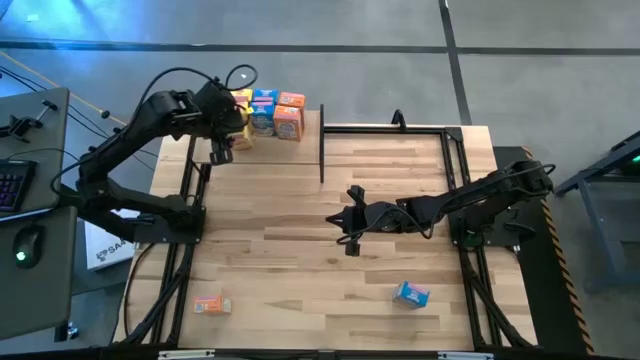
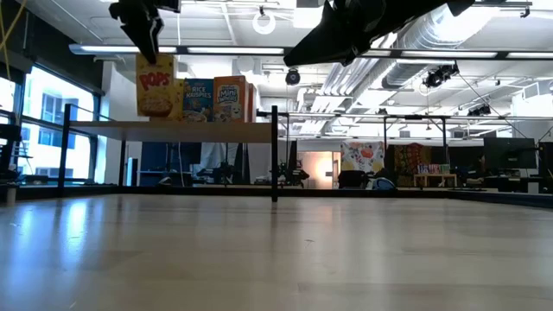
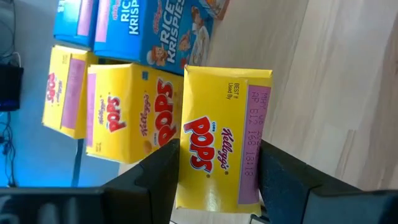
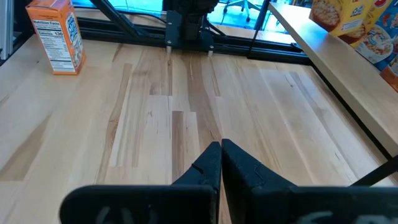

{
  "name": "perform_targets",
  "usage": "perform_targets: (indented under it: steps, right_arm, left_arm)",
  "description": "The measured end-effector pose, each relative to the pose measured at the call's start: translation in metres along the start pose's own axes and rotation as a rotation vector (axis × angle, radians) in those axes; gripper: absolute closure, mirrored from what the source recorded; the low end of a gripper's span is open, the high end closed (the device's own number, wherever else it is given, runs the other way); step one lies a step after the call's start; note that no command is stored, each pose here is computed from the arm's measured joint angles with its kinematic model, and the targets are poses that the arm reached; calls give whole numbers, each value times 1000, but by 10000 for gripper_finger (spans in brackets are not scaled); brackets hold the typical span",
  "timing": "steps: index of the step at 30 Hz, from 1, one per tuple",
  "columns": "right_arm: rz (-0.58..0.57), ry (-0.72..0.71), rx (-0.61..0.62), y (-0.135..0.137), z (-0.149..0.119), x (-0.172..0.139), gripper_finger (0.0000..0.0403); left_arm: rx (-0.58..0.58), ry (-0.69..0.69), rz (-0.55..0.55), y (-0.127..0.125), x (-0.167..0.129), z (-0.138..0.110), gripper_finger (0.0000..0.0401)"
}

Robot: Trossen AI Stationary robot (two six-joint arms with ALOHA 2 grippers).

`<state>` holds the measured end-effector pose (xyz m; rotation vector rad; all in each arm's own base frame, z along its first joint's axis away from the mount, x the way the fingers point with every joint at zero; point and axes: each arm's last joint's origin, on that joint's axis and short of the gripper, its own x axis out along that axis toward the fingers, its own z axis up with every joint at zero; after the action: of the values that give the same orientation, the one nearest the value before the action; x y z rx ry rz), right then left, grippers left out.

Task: Stack cereal on shelf
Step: Put the yellow cereal box on the shelf aligned with other yellow cereal boxes

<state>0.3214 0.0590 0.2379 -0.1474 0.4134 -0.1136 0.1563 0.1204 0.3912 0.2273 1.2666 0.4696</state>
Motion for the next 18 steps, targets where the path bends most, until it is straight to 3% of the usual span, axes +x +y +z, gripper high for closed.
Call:
perform_targets:
  steps: [18]
  right_arm:
    - [11, 0, 0, 0, 0, 0, 402]
  left_arm:
    - [-6, 34, -16, 2, 12, 7, 216]
